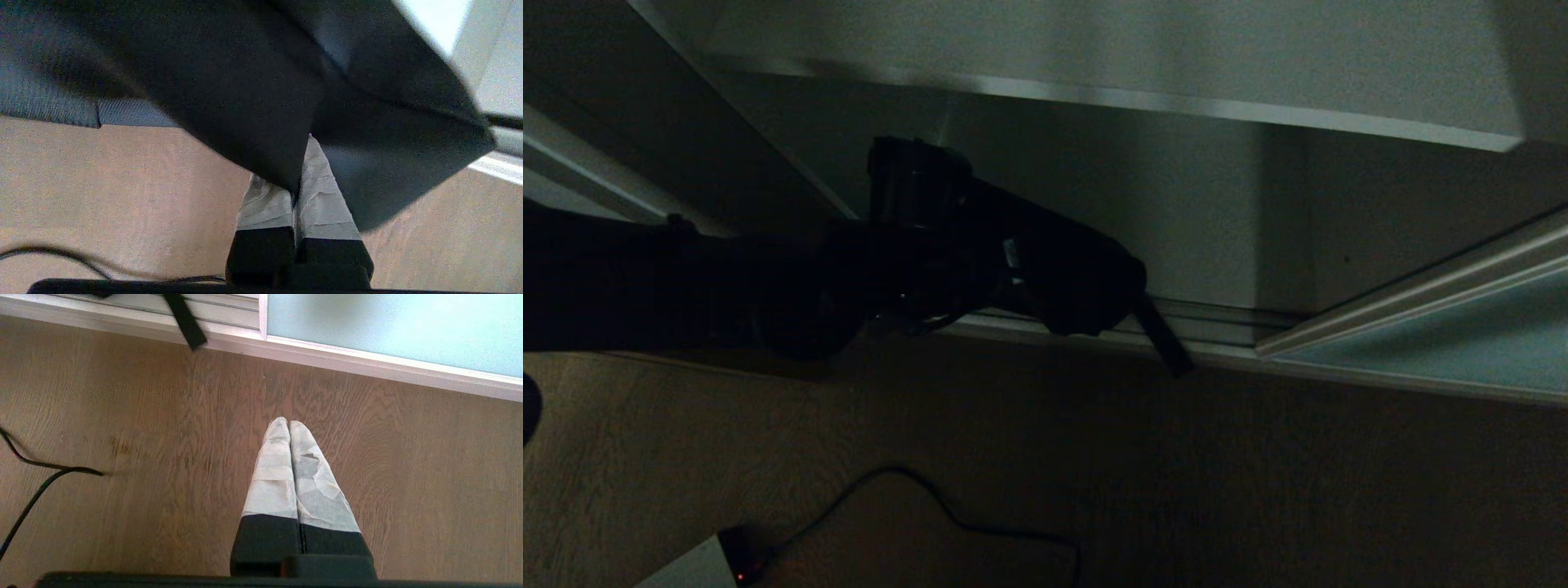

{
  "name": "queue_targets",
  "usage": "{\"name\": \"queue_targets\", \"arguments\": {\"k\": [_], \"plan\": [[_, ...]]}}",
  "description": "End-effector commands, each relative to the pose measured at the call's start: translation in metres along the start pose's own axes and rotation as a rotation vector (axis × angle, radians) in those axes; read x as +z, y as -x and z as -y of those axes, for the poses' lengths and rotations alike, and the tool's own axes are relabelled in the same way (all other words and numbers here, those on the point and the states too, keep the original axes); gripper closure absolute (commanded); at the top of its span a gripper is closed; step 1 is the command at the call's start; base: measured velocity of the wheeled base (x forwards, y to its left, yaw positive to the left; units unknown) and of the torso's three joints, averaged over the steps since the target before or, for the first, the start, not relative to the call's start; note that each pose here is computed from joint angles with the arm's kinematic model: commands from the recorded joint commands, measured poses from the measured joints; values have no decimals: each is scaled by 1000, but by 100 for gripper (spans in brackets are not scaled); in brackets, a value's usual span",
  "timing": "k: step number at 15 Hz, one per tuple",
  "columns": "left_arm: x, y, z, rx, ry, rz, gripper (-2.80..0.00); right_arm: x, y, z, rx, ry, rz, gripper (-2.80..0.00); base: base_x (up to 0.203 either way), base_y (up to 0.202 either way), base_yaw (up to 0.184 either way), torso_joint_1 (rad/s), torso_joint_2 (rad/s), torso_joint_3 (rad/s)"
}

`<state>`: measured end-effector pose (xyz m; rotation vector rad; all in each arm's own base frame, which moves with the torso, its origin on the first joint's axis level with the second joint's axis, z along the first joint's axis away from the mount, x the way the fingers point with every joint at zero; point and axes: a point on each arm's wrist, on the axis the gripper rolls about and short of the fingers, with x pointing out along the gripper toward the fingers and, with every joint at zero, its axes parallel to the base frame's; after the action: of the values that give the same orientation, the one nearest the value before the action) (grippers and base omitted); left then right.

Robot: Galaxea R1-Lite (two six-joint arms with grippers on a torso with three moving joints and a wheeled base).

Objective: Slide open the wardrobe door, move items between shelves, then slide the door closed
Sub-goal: Place the bag on the higher shelf

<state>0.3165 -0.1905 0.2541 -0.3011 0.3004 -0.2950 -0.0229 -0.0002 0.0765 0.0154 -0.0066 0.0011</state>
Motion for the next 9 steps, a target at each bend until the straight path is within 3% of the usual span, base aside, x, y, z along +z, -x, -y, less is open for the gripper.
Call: {"name": "queue_targets", "arguments": {"k": [1,4,9], "plan": [[13,34,7,-24,0,19,0,0,0,0,1,0,3,0,0,0,0,0,0,0],[6,68,4,-12,-16,-62,0,0,0,0,0,0,1,0,0,0,0,0,0,0],[23,136,-6,-26,-64,-12,0,0,0,0,1,0,3,0,0,0,0,0,0,0]]}}
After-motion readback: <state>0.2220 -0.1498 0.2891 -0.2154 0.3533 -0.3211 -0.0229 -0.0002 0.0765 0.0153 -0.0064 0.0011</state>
